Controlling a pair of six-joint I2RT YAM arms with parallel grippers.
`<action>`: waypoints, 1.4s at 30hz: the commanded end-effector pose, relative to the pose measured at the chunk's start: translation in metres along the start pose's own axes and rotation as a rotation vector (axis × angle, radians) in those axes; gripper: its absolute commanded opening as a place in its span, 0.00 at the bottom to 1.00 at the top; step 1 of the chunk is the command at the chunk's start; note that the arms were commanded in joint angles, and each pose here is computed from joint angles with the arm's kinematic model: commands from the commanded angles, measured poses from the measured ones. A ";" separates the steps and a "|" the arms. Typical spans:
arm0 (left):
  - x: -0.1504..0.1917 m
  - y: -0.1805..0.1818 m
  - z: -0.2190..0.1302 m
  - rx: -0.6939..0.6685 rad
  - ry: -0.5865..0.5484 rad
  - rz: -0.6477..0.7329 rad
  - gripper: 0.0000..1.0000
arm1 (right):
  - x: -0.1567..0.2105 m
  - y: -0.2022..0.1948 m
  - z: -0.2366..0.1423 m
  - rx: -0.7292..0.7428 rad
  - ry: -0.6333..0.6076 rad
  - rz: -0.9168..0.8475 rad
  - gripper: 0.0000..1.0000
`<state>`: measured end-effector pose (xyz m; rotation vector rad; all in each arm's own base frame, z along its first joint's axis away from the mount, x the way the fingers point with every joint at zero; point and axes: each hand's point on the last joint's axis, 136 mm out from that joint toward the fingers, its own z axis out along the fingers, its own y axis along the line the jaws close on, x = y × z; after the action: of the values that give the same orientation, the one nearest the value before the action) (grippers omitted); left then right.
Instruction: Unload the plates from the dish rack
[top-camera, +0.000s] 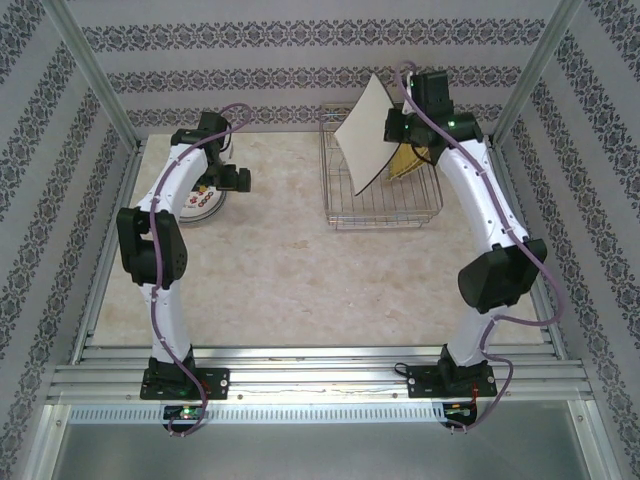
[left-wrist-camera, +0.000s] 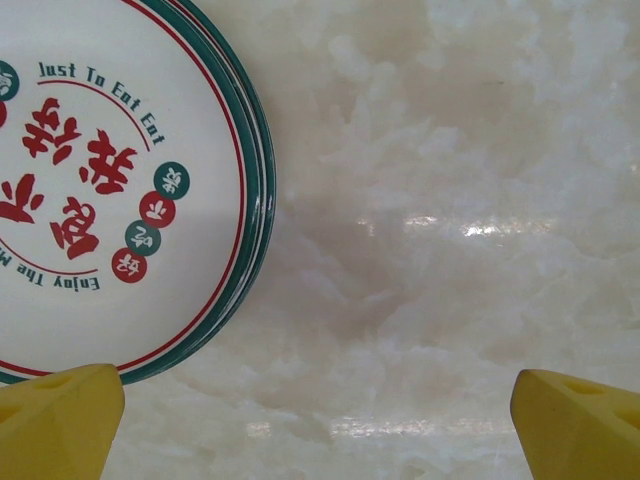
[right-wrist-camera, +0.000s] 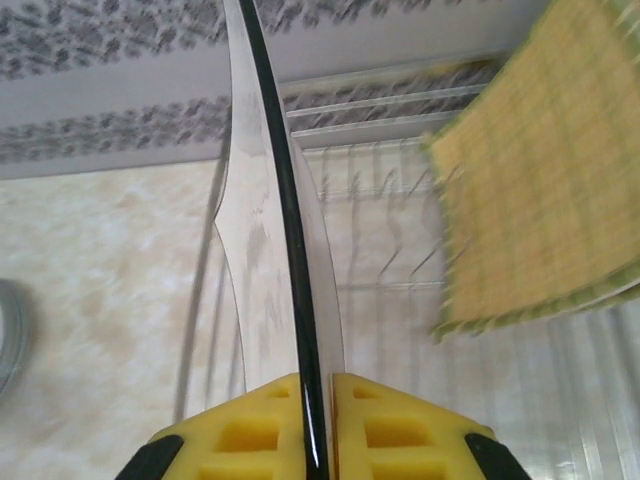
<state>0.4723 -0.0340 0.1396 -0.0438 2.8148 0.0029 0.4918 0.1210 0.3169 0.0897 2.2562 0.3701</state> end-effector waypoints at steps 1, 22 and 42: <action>-0.008 -0.007 -0.022 0.026 -0.067 -0.001 1.00 | -0.051 0.045 -0.036 -0.325 -0.230 0.115 0.00; -0.030 -0.059 -0.051 0.361 -0.237 -0.063 1.00 | 0.010 0.063 0.002 -0.797 -0.207 0.452 0.00; -0.050 -0.128 -0.094 0.964 -0.453 -0.133 1.00 | 0.011 0.119 0.009 -1.000 -0.140 0.463 0.00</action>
<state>0.4883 -0.1521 0.2125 -0.0583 2.2248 -1.0932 0.4918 0.2251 0.2294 0.3727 1.9805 1.4891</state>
